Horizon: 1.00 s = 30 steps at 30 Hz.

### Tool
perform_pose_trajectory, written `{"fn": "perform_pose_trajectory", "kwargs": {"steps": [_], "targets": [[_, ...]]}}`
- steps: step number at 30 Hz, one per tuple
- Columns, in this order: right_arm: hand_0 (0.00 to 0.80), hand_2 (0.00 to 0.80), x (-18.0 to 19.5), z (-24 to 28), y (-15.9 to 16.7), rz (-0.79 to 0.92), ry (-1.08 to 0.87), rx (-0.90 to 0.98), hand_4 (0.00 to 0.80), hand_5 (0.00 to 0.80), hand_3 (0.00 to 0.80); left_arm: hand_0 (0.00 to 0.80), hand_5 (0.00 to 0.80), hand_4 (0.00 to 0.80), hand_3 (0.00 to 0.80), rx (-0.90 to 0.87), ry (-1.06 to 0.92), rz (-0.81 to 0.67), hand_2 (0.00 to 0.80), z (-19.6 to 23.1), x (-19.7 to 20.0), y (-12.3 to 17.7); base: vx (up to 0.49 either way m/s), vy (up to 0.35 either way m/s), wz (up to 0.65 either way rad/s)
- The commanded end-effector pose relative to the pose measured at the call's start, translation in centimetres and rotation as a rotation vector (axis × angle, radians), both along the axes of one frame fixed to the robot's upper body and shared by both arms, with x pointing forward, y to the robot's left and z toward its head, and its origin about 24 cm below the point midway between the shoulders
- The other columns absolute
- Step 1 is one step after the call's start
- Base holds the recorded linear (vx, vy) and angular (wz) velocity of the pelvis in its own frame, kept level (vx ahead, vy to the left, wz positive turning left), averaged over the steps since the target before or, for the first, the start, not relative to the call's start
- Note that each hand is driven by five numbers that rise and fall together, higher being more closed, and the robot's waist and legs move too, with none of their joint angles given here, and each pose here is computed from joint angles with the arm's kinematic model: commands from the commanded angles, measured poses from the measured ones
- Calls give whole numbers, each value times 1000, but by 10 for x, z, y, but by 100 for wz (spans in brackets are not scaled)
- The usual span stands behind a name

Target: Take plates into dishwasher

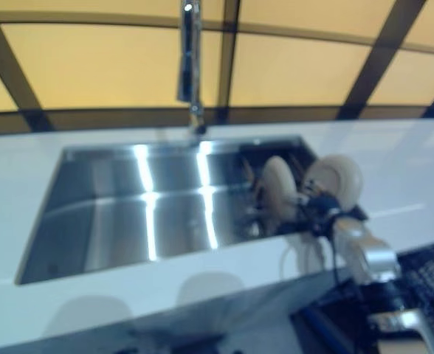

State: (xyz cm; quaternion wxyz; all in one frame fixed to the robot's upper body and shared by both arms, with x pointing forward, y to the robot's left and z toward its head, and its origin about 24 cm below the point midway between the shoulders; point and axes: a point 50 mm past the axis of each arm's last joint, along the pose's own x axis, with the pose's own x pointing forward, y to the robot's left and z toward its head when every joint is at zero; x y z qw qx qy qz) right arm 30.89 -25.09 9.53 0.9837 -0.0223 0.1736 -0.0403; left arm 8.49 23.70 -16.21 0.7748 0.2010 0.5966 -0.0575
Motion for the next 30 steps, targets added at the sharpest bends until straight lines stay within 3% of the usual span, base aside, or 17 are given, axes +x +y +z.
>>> {"fn": "perform_pose_trajectory", "kwargs": {"steps": [1,30], "targets": [[0,0,20,42,0,3,-131,-26,0,0,0,0,0,0,0,15,-34,-25,0,5,20,4,0,0,0],[0,0,29,47,7,84,-84,-108,0,0,0,0,0,0,0,16,-38,-47,0,6,25,2,0,0,0]]}}
